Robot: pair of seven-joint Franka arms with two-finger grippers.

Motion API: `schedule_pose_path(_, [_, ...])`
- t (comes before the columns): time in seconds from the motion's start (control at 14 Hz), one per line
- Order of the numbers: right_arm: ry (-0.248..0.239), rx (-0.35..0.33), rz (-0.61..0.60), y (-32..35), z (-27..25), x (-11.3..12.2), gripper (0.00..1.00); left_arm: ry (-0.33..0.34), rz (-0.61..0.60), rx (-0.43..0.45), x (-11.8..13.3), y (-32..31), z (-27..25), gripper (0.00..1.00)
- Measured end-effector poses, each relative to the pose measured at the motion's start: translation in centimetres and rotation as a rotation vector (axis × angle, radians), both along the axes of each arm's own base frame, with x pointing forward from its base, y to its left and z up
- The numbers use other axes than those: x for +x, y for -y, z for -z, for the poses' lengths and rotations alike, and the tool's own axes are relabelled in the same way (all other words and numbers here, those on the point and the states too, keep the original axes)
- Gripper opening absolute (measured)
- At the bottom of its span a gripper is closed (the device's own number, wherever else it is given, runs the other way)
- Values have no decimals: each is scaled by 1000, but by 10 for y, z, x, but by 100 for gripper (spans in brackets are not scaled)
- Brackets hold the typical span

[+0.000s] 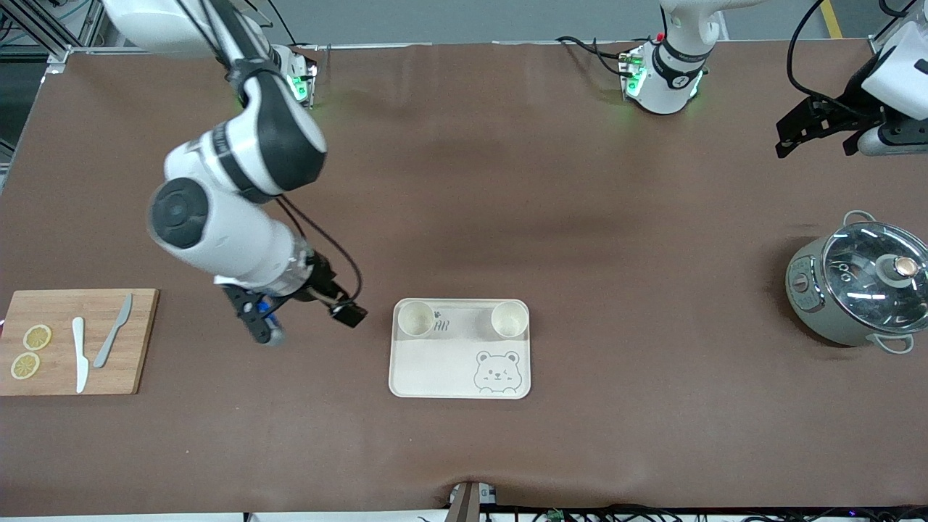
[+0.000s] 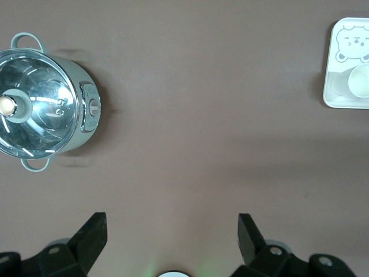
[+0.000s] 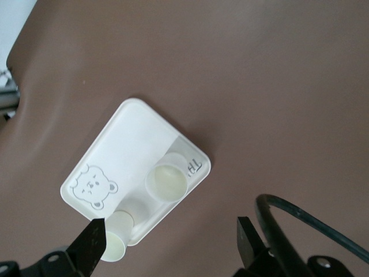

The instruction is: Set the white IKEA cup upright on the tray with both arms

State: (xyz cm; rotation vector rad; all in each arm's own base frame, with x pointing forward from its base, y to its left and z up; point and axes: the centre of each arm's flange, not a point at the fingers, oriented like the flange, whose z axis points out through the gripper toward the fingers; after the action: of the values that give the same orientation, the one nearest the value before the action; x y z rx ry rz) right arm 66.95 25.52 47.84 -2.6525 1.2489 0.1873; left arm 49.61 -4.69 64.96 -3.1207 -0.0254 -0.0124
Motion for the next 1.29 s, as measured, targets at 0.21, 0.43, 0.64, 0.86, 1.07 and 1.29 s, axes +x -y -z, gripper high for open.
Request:
schedule_pose_path(0.21, [1, 9, -64, 71, -56, -3, 100, 5, 0, 0, 0, 0, -3, 100])
schedule_pose_path(0.43, [-3, 12, -181, 128, -109, -30, 100, 7, 1, 0, 0, 0, -3, 100])
schedule_pose_path(0.64, [43, -14, -412, 187, -136, -55, 100, -1, 1, -2, 2, 0, 0, 100])
schedule_pose_path(0.86, [86, -111, -709, 209, -153, -94, 100, -18, 1, -4, 8, 0, 8, 100])
schedule_pose_path(1.07, [113, -110, -949, 219, -155, -138, 100, -16, 2, -5, 8, 0, 8, 100])
schedule_pose_path(1.29, [116, -121, -997, 239, -154, -145, 100, -18, 26, 0, 5, 13, 4, 100])
